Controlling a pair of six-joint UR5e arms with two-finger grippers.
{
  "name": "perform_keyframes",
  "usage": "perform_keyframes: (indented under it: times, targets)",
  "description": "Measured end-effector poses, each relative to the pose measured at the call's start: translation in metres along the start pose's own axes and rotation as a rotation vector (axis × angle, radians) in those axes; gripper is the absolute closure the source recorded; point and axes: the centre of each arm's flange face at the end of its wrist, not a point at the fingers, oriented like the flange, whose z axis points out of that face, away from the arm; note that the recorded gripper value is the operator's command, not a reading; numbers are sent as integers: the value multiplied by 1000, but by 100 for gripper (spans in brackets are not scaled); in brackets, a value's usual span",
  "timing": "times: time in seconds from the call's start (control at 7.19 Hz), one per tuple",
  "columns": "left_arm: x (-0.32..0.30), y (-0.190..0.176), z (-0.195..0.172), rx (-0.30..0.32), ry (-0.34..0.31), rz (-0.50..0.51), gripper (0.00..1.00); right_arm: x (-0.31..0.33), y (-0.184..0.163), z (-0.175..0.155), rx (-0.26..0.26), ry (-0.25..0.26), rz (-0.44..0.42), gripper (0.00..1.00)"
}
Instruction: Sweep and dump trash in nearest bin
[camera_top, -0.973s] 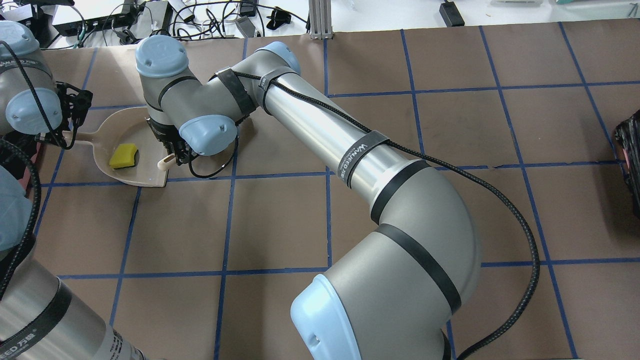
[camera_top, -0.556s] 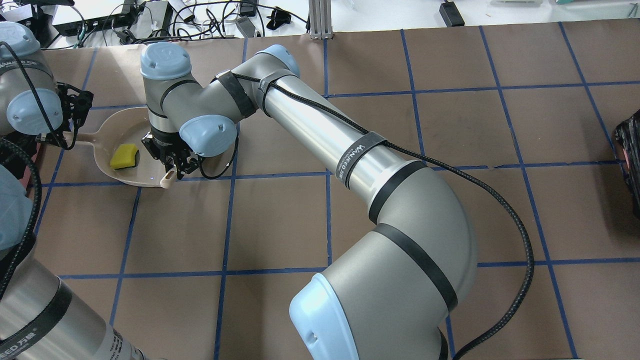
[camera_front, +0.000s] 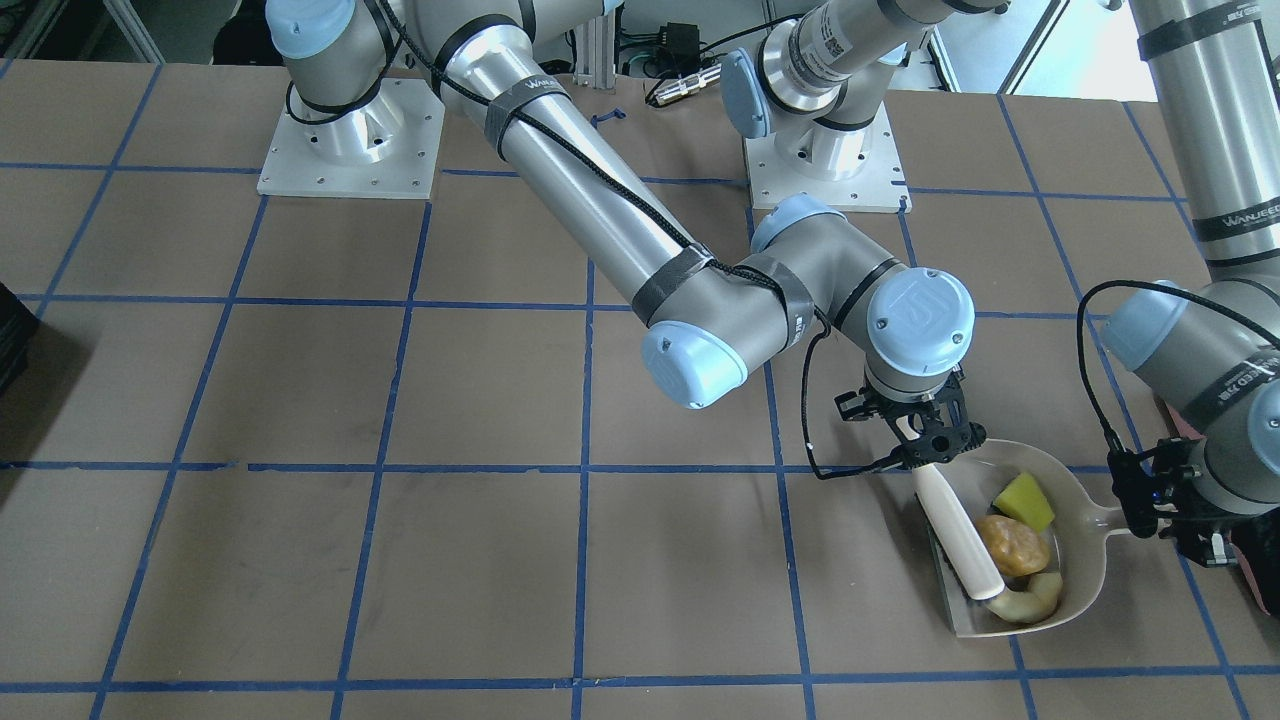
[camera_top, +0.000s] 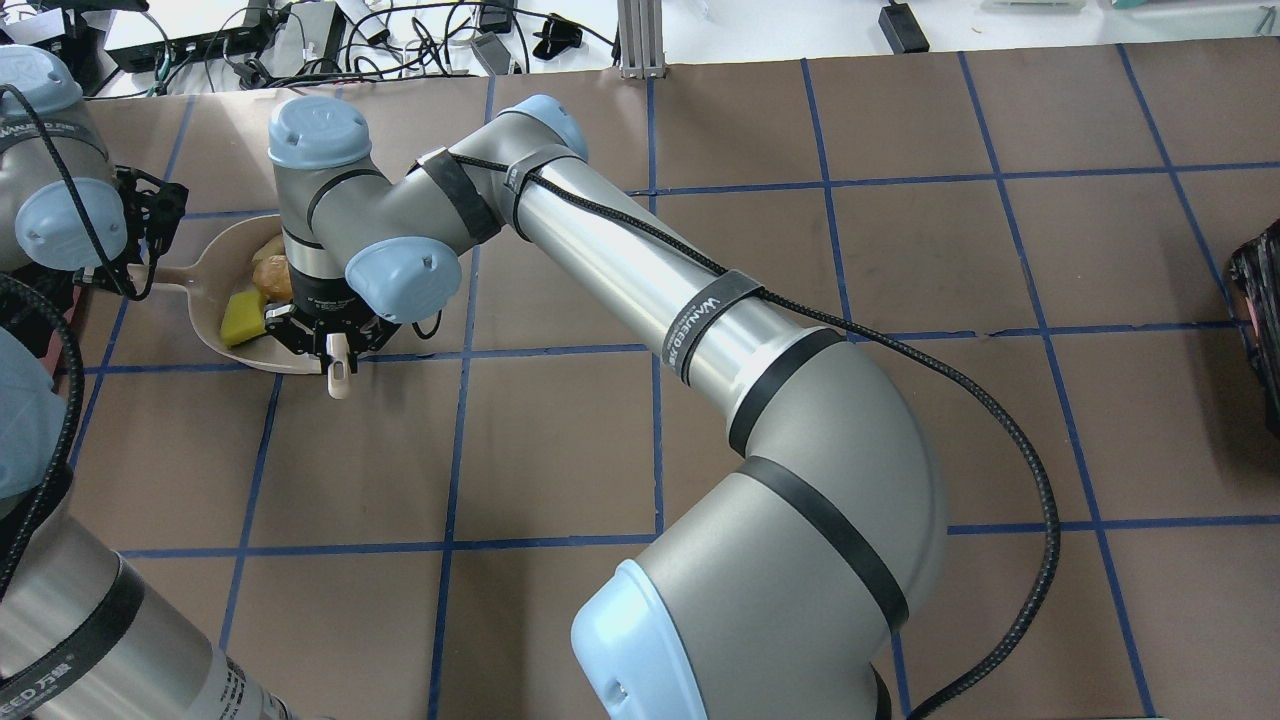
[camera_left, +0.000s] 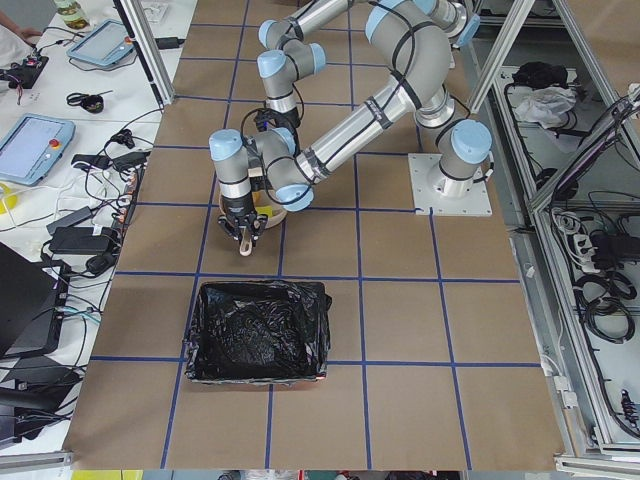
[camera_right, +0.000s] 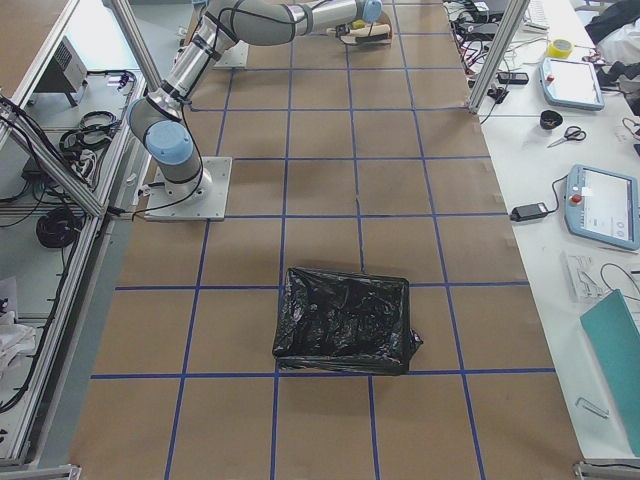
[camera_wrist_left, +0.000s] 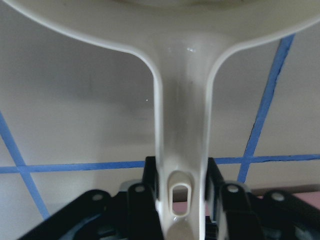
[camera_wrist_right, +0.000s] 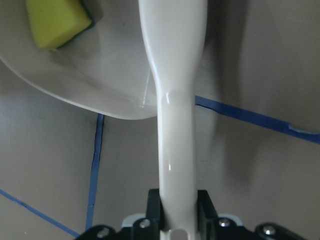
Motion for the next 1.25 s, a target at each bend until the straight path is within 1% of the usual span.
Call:
perform_keyframes:
  times: [0.14,0.28,0.42,0.56,0.7,0.83,0.97,1.11,1.25]
  targets:
    - [0,0,0,0,0,0,100,-12,6,5,9,-3,-54,100]
    - [0,0,0,0,0,1,100,-18,11,6,14,1,-71,100]
    - [0,0,1,1,1,1,100,-13,13,2,11,21,-31,100]
    - [0,0,1,1,1,1,100,-1,10,-13,12,46,67,100]
    - [0,0,1,2,0,1,100,18,7,-41,7,70,189,100]
    - [0,0,1,3,0,2,100,40,10,-68,-17,94,281,100]
    - [-1,-1,0,7,-4,3,100,59,24,-85,-41,128,328,100]
    - [-1,-1,-5,28,-20,2,100,79,48,-96,-65,172,352,100]
    - [-1,-2,-13,72,-45,-1,100,101,81,-105,-85,206,371,100]
